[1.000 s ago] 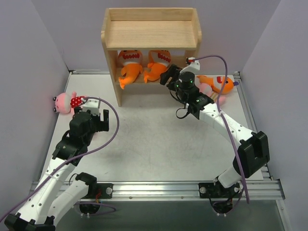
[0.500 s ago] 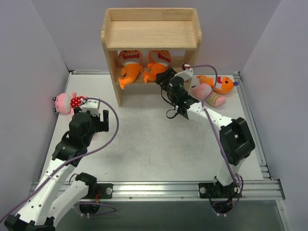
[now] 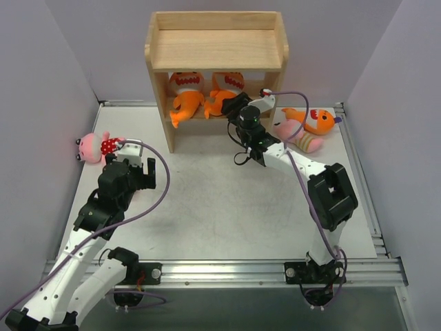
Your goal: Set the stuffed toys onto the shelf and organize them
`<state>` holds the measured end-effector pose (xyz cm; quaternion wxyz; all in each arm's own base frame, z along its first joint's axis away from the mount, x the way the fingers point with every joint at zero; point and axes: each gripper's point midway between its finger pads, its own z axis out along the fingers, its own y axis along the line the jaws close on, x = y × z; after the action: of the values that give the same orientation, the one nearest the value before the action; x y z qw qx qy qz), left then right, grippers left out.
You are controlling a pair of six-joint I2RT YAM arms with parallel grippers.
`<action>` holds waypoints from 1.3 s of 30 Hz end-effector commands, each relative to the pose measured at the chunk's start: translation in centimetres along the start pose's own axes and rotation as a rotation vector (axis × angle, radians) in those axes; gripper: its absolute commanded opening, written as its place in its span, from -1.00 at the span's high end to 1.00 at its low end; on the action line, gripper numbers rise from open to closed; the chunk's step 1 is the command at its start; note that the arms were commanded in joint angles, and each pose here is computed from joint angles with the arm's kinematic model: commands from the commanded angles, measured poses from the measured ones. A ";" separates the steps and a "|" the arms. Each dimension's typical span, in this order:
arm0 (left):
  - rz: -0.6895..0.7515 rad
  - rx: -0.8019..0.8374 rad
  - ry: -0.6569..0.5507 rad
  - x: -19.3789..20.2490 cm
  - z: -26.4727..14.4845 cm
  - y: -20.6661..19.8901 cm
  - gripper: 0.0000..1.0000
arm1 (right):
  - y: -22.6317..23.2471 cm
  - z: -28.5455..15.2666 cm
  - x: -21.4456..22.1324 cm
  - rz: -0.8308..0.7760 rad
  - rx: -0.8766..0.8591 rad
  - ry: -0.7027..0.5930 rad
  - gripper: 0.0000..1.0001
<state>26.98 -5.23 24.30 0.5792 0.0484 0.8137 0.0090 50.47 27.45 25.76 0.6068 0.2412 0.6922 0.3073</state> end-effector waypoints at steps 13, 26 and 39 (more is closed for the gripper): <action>-0.012 0.018 -0.063 -1.5 -0.3 -0.3 -0.81 | 1.8 1.6 -1.1 0.003 -0.031 -0.021 0.71; -0.012 0.018 -0.063 -1.5 -0.3 -0.3 -0.82 | 4.5 0.9 -3.6 -0.283 -0.023 -0.029 1.00; -0.011 0.019 -0.060 -1.5 -0.2 -0.4 -0.82 | 5.4 0.6 0.2 -0.608 0.022 0.024 1.00</action>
<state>26.84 -5.30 24.54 0.5830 0.0494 0.8110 0.0065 50.32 32.18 28.25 0.6445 0.0394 0.7492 0.1474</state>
